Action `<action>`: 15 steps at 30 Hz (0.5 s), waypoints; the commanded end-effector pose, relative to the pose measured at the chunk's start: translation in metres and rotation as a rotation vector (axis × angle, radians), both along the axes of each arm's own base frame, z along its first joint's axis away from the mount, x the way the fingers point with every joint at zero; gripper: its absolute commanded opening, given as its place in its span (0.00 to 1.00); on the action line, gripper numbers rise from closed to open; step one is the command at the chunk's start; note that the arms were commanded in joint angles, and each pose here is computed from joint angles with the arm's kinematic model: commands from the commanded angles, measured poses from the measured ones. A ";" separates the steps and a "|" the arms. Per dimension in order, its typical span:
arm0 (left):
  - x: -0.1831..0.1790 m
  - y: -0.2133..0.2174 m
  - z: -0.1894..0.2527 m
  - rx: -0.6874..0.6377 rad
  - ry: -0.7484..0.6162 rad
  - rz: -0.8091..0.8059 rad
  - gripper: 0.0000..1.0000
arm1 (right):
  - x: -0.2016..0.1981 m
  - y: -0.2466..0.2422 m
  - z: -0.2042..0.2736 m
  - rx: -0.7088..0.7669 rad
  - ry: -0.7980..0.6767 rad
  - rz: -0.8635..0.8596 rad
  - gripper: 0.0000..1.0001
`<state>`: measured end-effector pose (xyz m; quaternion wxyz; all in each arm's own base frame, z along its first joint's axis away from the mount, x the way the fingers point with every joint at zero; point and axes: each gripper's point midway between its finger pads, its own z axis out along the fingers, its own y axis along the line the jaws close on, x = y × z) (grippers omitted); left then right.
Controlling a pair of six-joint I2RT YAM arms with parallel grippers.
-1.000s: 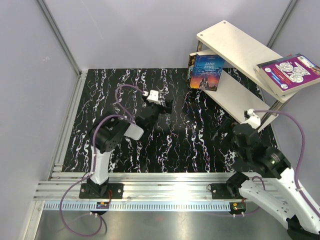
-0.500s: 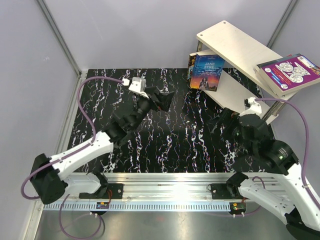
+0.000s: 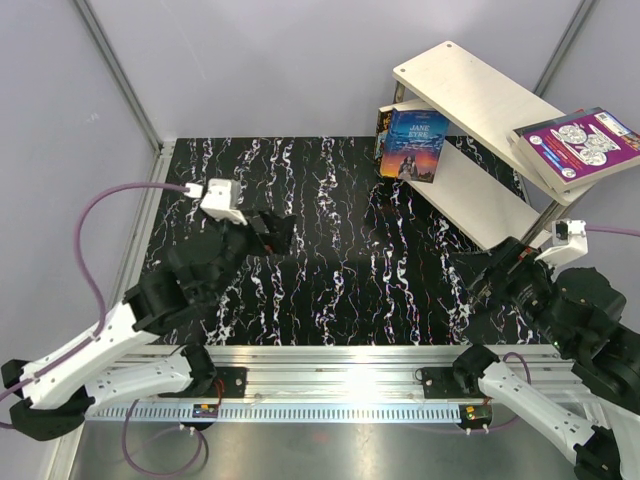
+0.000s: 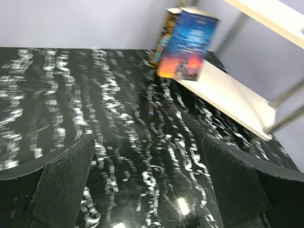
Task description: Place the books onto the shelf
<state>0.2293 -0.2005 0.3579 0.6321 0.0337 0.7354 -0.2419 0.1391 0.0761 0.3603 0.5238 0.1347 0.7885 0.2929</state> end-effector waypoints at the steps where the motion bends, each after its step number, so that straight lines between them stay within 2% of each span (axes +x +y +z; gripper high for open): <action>1: -0.001 0.042 0.007 0.057 -0.015 0.136 0.99 | -0.008 -0.007 -0.004 -0.014 0.038 -0.011 1.00; 10: -0.006 0.058 0.007 0.092 -0.027 0.163 0.99 | -0.015 -0.011 0.000 0.055 0.067 -0.042 1.00; 15: -0.005 0.058 0.004 0.130 -0.041 0.157 0.99 | -0.018 -0.016 -0.004 0.022 0.098 -0.056 1.00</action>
